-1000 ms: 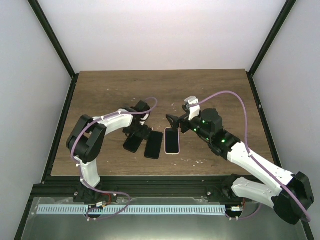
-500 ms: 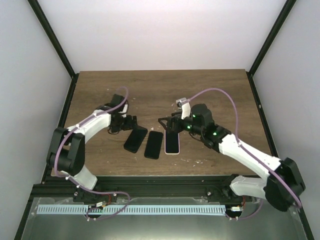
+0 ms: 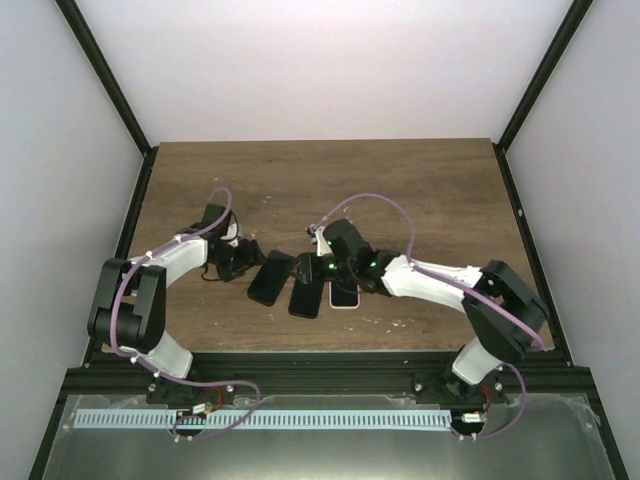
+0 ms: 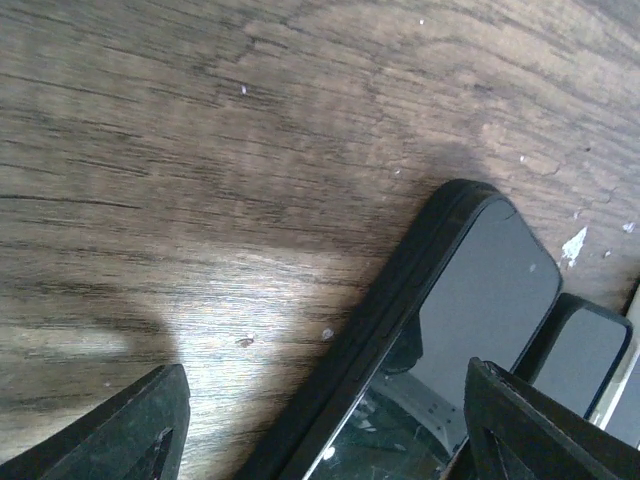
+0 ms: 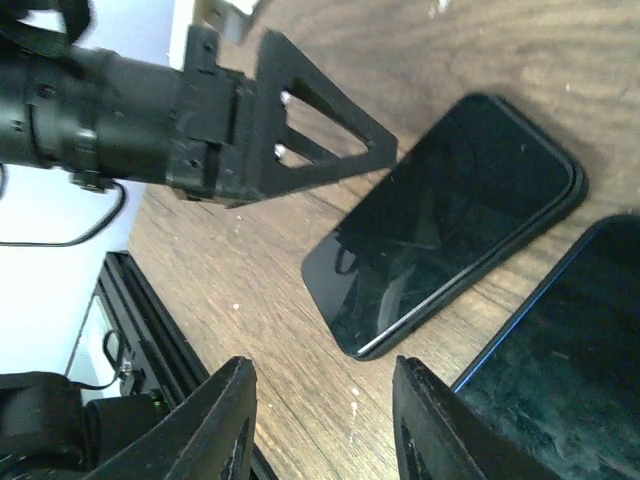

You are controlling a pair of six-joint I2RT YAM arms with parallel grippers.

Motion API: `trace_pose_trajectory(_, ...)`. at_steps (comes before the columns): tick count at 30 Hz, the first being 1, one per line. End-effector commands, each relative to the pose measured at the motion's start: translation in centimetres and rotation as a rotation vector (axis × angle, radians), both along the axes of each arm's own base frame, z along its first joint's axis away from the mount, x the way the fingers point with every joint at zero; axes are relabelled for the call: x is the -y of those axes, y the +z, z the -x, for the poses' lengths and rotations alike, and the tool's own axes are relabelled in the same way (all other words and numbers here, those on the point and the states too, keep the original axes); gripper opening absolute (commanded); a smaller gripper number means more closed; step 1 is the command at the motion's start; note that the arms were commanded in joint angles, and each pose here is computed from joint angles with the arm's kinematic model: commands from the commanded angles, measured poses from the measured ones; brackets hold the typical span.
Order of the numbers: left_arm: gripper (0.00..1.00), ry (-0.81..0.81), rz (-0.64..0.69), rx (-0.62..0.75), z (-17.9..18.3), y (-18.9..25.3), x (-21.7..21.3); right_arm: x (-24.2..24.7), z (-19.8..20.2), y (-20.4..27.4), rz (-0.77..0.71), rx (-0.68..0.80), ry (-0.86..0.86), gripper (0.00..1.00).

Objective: Put the phone into the phone case

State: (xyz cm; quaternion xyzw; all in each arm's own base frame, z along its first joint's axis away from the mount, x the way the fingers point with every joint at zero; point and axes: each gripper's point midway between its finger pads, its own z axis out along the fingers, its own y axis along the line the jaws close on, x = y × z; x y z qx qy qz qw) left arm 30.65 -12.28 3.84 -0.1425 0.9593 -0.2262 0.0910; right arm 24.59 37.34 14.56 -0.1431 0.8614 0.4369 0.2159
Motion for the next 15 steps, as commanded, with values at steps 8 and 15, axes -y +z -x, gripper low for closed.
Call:
trace_pose_trajectory(8, 0.52, 0.038, 0.193, -0.062, 2.5, -1.4, 2.2, -4.1, 0.1, -4.0, 0.030, -0.130, -0.002, 0.37)
trace_pose_trajectory(15, 0.44, 0.047, 0.259, -0.123, 5.0, -2.0, 4.2, -3.2, -0.6, -7.2, 0.171, -0.159, -0.040, 0.37)
